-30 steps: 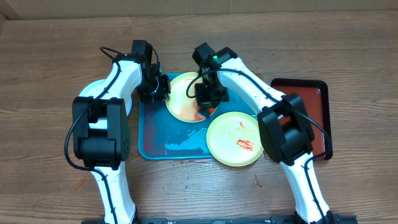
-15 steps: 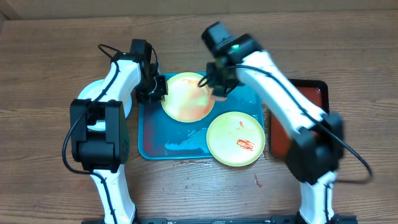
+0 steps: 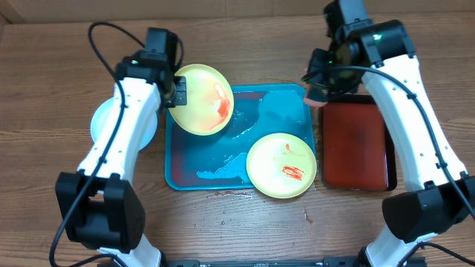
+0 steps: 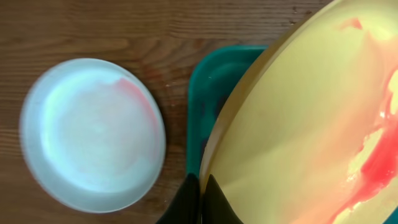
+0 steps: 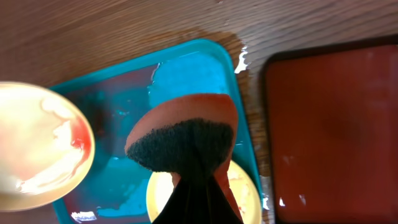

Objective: Clean dirty plates on tray and stack at the side
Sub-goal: 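Carry the yellow plate left and lower it onto the white plate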

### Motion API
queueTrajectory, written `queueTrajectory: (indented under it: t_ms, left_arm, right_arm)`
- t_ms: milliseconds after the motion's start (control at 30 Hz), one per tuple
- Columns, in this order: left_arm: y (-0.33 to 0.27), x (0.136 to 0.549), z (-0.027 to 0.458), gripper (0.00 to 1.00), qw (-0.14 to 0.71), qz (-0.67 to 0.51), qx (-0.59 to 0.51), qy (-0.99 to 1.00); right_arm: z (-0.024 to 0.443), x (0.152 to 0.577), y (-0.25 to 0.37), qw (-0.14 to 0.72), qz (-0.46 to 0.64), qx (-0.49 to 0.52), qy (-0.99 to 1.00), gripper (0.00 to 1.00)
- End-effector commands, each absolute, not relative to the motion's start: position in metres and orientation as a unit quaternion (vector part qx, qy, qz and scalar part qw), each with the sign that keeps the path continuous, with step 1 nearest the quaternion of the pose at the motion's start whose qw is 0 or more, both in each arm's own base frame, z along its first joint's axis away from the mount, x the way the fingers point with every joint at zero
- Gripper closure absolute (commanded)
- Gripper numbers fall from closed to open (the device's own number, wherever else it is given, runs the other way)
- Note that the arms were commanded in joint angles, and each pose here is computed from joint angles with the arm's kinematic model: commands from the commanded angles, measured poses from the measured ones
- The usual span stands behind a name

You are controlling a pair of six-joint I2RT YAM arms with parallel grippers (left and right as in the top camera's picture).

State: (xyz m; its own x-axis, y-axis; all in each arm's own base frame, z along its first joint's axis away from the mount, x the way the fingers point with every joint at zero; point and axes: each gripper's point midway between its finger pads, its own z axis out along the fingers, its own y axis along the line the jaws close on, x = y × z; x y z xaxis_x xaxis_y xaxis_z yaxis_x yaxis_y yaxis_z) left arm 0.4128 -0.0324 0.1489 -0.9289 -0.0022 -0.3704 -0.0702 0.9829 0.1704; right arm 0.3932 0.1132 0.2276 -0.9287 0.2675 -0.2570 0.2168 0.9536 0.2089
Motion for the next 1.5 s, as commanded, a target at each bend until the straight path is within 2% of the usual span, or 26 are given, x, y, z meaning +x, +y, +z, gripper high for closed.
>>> queueTrajectory:
  t_ms: [0,300,767,1467]
  left_arm:
    - [-0.027,0.410,0.186,0.96,0.235,0.196,0.004,0.952]
    - [-0.047,0.400,0.218,0.96,0.291,0.323,0.006,0.901]
    - [-0.054,0.389,0.261,0.96,0.354,0.437,-0.001,0.827]
    - [-0.072,0.384,0.278,0.96,0.391,0.464,0.008,0.795]
  right_arm:
    - [0.235,0.394,0.108,0.152,0.095,0.125,0.976,0.96]
    - [0.234,0.392,0.107,0.148,0.092,0.117,0.978,0.96]
    - [0.233,0.389,0.106,0.143,0.090,0.117,0.979,0.96]
    - [0.233,0.389,0.107,0.143,0.089,0.116,0.979,0.96]
